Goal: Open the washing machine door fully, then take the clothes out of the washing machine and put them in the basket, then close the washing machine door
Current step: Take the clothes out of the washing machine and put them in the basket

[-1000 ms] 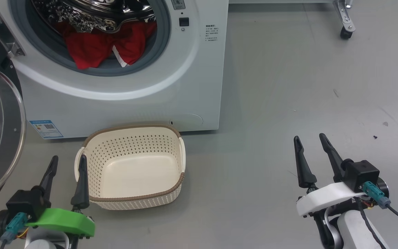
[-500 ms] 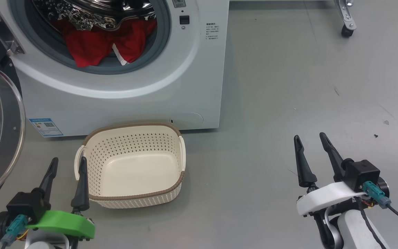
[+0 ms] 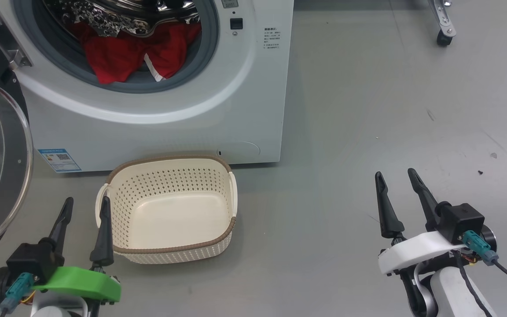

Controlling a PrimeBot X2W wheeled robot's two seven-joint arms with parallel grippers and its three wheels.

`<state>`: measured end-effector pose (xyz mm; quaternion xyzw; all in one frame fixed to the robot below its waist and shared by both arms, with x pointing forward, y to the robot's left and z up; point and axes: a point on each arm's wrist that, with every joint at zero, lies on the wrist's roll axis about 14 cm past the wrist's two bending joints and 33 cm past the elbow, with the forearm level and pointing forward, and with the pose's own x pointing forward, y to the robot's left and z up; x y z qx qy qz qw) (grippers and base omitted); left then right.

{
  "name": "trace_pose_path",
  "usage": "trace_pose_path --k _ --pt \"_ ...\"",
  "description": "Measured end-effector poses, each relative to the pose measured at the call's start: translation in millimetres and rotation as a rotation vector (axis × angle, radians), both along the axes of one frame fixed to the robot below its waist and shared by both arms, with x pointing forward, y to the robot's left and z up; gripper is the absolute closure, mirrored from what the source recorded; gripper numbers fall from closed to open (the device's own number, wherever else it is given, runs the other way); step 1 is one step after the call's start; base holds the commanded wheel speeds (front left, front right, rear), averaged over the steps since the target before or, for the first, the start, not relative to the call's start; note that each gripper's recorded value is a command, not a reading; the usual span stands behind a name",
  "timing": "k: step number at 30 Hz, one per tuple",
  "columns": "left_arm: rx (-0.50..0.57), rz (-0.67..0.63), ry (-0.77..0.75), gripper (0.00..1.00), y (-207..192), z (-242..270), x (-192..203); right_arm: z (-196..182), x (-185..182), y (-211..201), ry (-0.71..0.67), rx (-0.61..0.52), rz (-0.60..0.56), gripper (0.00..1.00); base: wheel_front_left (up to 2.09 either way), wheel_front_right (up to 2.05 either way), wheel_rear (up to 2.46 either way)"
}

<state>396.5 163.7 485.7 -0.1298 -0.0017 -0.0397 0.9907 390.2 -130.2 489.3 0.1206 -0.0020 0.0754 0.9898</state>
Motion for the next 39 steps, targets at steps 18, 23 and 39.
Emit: trace_pose_path --k 18,23,39 --pt "-0.007 0.003 0.010 0.00 -0.5 -3.4 -3.8 0.0 0.0 0.8 -0.001 0.004 0.006 0.00 0.00 0.00 0.00" --pt "-0.009 0.002 0.009 0.00 -0.7 -3.2 -3.4 -1.0 0.3 1.0 0.002 0.004 0.006 0.00 0.00 0.00 0.00" --pt "-0.087 -0.020 -0.019 0.00 -8.1 5.5 -1.9 -3.0 1.0 2.2 0.007 0.004 0.011 0.00 0.09 -0.32 0.23"
